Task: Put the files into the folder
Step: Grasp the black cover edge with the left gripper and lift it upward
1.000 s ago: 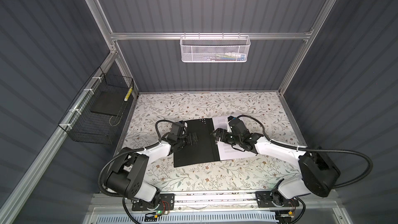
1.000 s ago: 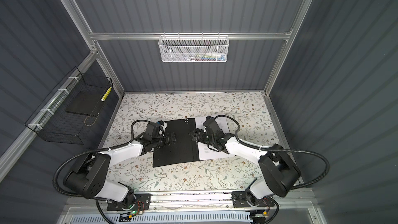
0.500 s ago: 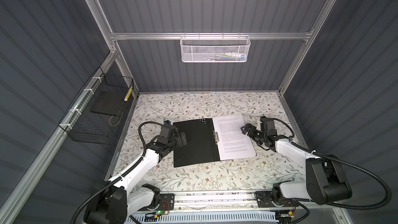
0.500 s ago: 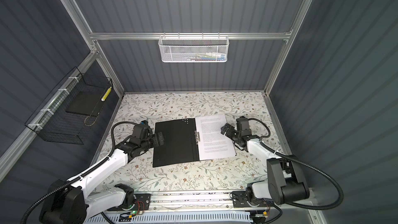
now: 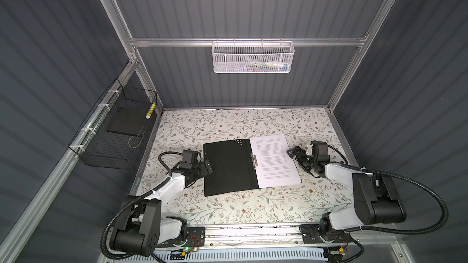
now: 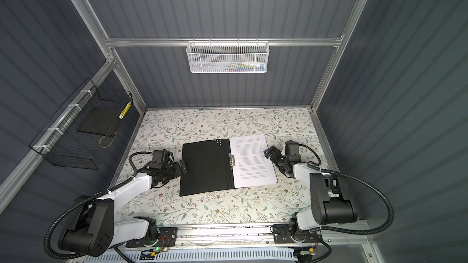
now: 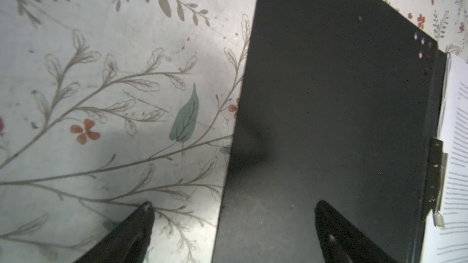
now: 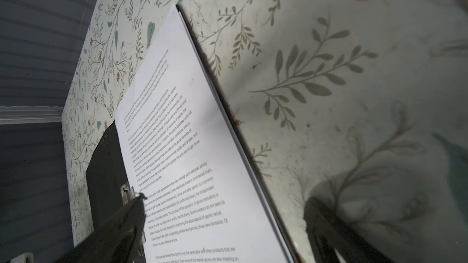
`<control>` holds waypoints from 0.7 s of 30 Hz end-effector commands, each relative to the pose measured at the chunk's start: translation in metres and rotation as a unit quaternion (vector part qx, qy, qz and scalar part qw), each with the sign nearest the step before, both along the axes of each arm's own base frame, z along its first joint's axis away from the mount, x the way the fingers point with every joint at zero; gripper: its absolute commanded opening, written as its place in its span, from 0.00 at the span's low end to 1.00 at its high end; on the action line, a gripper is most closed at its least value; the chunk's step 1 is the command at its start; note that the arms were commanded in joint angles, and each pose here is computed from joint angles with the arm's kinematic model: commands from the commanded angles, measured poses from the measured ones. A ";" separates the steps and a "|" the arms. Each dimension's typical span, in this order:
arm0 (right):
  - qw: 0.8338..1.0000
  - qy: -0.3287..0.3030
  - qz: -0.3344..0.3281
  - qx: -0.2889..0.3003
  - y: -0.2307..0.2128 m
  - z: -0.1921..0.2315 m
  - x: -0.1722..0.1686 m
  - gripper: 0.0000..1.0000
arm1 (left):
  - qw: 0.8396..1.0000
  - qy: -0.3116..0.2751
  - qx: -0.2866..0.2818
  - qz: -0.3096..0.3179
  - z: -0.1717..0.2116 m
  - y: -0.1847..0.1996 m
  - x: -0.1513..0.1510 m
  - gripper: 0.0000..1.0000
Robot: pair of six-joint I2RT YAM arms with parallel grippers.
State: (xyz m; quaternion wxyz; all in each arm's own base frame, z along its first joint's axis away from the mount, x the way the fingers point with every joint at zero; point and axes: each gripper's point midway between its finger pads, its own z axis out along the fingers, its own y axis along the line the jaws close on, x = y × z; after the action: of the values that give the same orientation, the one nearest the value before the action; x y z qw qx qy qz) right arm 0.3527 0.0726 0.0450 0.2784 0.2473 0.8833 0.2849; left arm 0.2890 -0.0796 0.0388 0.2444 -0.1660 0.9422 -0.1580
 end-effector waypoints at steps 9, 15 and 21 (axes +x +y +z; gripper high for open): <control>0.994 0.067 0.029 0.080 0.024 -0.030 -0.006 0.99 | 0.995 0.048 -0.068 -0.052 -0.020 -0.026 -0.012 1.00; 0.990 0.080 0.032 0.109 0.032 -0.039 -0.006 0.99 | 0.992 0.054 -0.093 -0.072 -0.019 -0.038 -0.007 1.00; 0.989 0.081 0.035 0.116 0.035 -0.040 -0.007 0.99 | 0.987 0.016 -0.126 -0.099 0.015 -0.052 0.003 1.00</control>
State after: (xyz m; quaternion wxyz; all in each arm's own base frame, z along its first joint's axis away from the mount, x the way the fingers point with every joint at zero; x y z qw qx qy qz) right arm 0.3868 0.0967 0.0492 0.2735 0.2319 0.8520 0.3815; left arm 0.3111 -0.1102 0.0466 0.2373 -0.1269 0.9309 -0.2471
